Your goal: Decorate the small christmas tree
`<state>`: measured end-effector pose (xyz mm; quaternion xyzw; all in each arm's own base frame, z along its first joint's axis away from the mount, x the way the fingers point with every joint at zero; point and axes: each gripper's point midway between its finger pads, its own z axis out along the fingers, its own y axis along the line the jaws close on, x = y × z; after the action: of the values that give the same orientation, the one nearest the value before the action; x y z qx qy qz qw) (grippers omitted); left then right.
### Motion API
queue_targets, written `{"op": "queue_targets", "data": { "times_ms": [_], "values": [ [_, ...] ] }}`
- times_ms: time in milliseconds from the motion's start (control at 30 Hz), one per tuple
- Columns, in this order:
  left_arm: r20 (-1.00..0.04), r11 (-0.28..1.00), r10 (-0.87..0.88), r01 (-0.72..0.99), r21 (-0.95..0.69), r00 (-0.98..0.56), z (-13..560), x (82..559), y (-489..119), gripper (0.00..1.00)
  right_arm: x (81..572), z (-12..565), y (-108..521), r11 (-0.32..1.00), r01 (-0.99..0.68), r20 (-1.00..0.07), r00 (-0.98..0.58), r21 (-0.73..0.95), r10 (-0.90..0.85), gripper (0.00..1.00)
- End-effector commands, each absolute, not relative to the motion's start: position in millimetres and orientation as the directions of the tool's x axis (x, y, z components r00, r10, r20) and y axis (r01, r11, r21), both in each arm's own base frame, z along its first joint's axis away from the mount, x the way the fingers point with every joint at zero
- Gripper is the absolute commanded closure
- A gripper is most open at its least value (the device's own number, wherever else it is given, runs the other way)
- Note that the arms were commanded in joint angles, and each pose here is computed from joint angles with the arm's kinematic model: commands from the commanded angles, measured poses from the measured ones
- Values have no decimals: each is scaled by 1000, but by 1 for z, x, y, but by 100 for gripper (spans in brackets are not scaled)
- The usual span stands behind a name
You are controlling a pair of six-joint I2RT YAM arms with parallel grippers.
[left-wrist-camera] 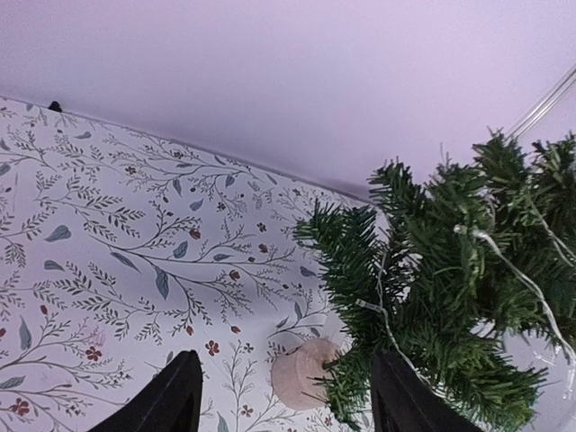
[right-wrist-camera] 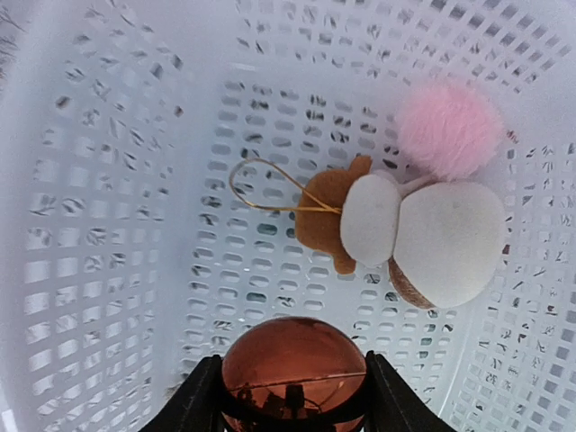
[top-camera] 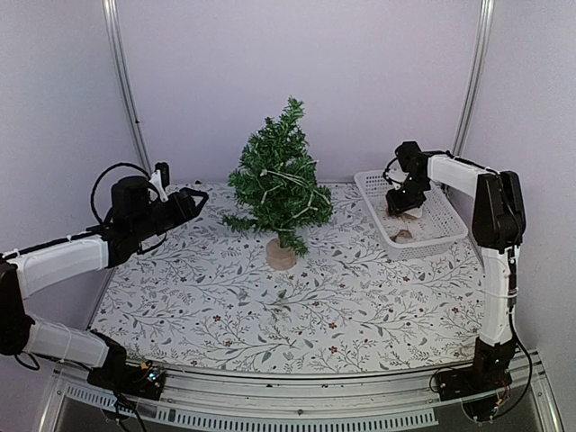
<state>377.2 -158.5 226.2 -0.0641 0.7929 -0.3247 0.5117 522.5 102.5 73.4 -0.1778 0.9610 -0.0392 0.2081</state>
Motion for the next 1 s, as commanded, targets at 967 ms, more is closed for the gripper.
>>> {"op": "queue_targets", "data": {
  "times_ms": [967],
  "values": [
    [-988,527,94,848,-54,-121,250,201,-340,63,269,311,298,112,-739,-742,-670,664,-20,69]
  ]
}}
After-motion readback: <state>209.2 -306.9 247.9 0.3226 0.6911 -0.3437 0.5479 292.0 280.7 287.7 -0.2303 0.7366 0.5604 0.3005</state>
